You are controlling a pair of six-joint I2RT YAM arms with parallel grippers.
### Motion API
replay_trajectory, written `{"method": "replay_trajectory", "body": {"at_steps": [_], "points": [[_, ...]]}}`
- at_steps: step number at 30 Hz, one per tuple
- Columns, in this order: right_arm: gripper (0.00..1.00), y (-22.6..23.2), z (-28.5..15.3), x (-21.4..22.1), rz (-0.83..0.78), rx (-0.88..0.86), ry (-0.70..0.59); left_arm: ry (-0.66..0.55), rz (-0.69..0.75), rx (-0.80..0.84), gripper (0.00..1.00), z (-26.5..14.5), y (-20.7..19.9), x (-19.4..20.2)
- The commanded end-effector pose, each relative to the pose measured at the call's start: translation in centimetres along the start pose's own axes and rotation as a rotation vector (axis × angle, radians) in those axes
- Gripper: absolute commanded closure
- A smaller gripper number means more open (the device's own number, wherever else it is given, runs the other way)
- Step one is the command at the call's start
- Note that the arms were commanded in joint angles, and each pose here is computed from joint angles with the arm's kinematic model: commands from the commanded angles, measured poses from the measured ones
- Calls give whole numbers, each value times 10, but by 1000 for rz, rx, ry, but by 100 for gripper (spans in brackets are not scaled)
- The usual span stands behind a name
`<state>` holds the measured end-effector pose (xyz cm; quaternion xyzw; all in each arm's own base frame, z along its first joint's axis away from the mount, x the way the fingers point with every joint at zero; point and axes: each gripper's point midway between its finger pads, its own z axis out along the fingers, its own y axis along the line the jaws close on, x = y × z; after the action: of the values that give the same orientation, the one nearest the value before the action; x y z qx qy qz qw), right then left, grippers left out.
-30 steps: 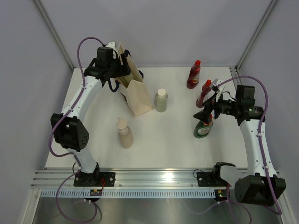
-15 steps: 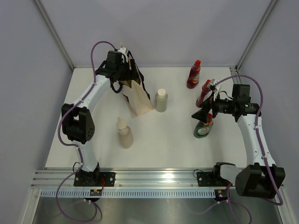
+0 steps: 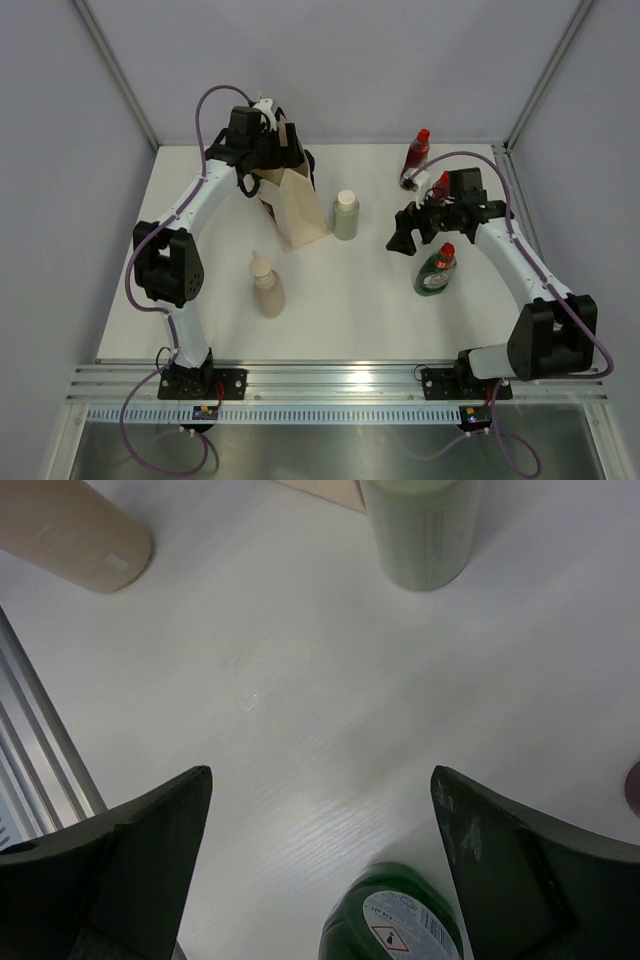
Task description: Place the personal care products into the canvas bag
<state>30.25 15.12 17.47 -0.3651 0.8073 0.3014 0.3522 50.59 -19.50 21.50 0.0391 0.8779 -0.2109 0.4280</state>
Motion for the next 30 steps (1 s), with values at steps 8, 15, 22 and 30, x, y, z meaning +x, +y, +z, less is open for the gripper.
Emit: {"method": "replay_trajectory", "body": {"at_steps": [8,15,22,30], "points": [[1,-43,54,-66,-18,206,-105,-149,54,94,3,-43,-30,-53],[0,-48,108,-73,25,233,-78,-277,48,89,3,-102,-33,-97],[1,-68,144,-79,23,269,-79,-367,67,53,1,-170,-34,-101],[1,-48,177,-86,-53,98,-89,-424,40,-6,1,-235,-24,-57]]}}
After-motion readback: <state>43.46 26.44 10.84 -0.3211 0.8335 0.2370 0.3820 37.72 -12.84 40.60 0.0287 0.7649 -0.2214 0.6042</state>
